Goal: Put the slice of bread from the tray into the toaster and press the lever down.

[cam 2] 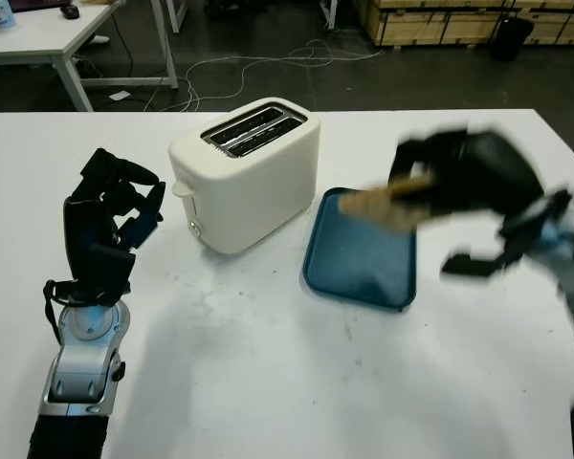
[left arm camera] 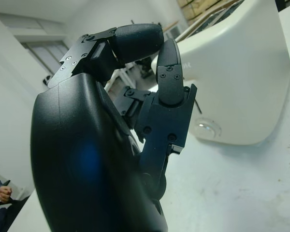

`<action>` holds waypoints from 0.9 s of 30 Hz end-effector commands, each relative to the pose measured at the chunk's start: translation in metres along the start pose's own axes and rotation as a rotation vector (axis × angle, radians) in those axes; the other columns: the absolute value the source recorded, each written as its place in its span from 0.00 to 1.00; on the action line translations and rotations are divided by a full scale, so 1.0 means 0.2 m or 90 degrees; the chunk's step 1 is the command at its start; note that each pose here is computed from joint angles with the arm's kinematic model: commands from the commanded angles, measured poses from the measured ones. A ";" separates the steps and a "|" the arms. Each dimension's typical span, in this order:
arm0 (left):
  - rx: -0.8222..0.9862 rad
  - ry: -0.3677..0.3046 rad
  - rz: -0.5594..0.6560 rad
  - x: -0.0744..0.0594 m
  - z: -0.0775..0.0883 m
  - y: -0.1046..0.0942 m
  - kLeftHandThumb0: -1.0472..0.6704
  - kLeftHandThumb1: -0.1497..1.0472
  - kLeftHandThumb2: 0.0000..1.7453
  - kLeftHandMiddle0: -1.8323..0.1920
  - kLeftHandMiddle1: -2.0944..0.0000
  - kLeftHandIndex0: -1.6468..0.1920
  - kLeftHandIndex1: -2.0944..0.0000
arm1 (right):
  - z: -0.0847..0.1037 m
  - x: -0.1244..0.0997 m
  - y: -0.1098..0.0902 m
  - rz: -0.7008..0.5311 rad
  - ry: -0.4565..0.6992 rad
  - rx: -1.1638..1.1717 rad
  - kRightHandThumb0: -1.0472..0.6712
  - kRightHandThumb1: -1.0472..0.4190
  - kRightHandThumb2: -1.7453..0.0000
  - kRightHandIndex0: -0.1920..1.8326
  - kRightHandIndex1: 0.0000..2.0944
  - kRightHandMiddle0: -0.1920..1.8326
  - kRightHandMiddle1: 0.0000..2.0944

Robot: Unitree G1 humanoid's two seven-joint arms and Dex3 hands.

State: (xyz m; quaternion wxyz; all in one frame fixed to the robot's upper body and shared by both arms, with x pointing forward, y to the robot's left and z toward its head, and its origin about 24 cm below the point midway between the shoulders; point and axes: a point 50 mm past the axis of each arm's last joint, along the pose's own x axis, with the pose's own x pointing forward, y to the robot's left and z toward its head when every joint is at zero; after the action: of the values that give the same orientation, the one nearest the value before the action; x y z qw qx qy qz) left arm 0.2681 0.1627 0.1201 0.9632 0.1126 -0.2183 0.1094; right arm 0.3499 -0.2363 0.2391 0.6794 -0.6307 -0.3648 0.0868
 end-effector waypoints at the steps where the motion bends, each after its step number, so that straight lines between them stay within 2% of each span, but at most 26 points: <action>1: -0.001 -0.009 0.002 0.01 0.02 0.00 0.39 0.89 0.29 0.52 0.17 0.61 0.20 | 0.03 0.17 -0.08 -0.030 -0.026 -0.045 0.35 0.09 0.89 0.57 0.75 0.56 0.54; 2: -0.002 -0.011 0.001 0.00 0.02 0.00 0.39 0.89 0.29 0.52 0.17 0.61 0.20 | 0.04 0.22 -0.10 -0.041 -0.032 -0.059 0.36 0.09 0.93 0.62 0.68 0.62 0.47; 4: -0.001 -0.009 0.003 0.00 0.02 0.00 0.39 0.89 0.29 0.52 0.17 0.61 0.20 | 0.06 0.34 -0.14 -0.053 -0.029 -0.084 0.34 0.09 0.93 0.65 0.66 0.65 0.45; 5: -0.001 -0.008 0.005 0.00 0.02 0.00 0.39 0.89 0.29 0.53 0.17 0.61 0.20 | 0.07 0.39 -0.16 -0.056 -0.021 -0.096 0.32 0.09 0.89 0.65 0.68 0.63 0.50; 8: -0.001 -0.004 0.002 0.00 0.01 -0.01 0.38 0.89 0.29 0.53 0.17 0.61 0.20 | 0.12 0.52 -0.21 -0.066 -0.009 -0.125 0.26 0.09 0.77 0.64 0.81 0.53 0.76; 10: -0.008 -0.004 0.002 0.00 0.02 -0.02 0.38 0.89 0.29 0.53 0.17 0.61 0.20 | 0.16 0.58 -0.23 -0.074 -0.015 -0.132 0.24 0.09 0.72 0.65 0.83 0.51 0.81; 14: -0.011 -0.011 -0.005 0.00 0.01 -0.02 0.38 0.89 0.29 0.51 0.17 0.60 0.20 | 0.26 0.68 -0.26 -0.092 -0.036 -0.136 0.26 0.09 0.73 0.68 0.83 0.51 0.83; 17: -0.008 -0.010 -0.006 0.00 0.01 -0.03 0.39 0.89 0.29 0.51 0.17 0.60 0.19 | 0.31 0.73 -0.25 -0.080 -0.035 -0.119 0.27 0.09 0.77 0.68 0.83 0.53 0.80; 18: -0.007 -0.009 -0.006 0.00 0.01 -0.03 0.40 0.89 0.29 0.51 0.17 0.61 0.19 | 0.33 0.75 -0.24 -0.074 -0.033 -0.112 0.28 0.09 0.79 0.68 0.83 0.53 0.78; 27: -0.006 -0.009 -0.003 0.00 0.01 -0.02 0.39 0.89 0.28 0.51 0.17 0.60 0.19 | 0.43 0.80 -0.11 -0.016 -0.047 -0.113 0.27 0.09 0.77 0.64 0.83 0.51 0.83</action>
State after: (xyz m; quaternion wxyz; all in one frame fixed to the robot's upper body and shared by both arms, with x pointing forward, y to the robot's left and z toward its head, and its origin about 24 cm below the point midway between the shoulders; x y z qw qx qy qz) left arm 0.2683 0.1581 0.1184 0.9647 0.1092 -0.2160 0.1040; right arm 0.4060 -0.0831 0.3121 0.6038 -0.6814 -0.4070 0.0732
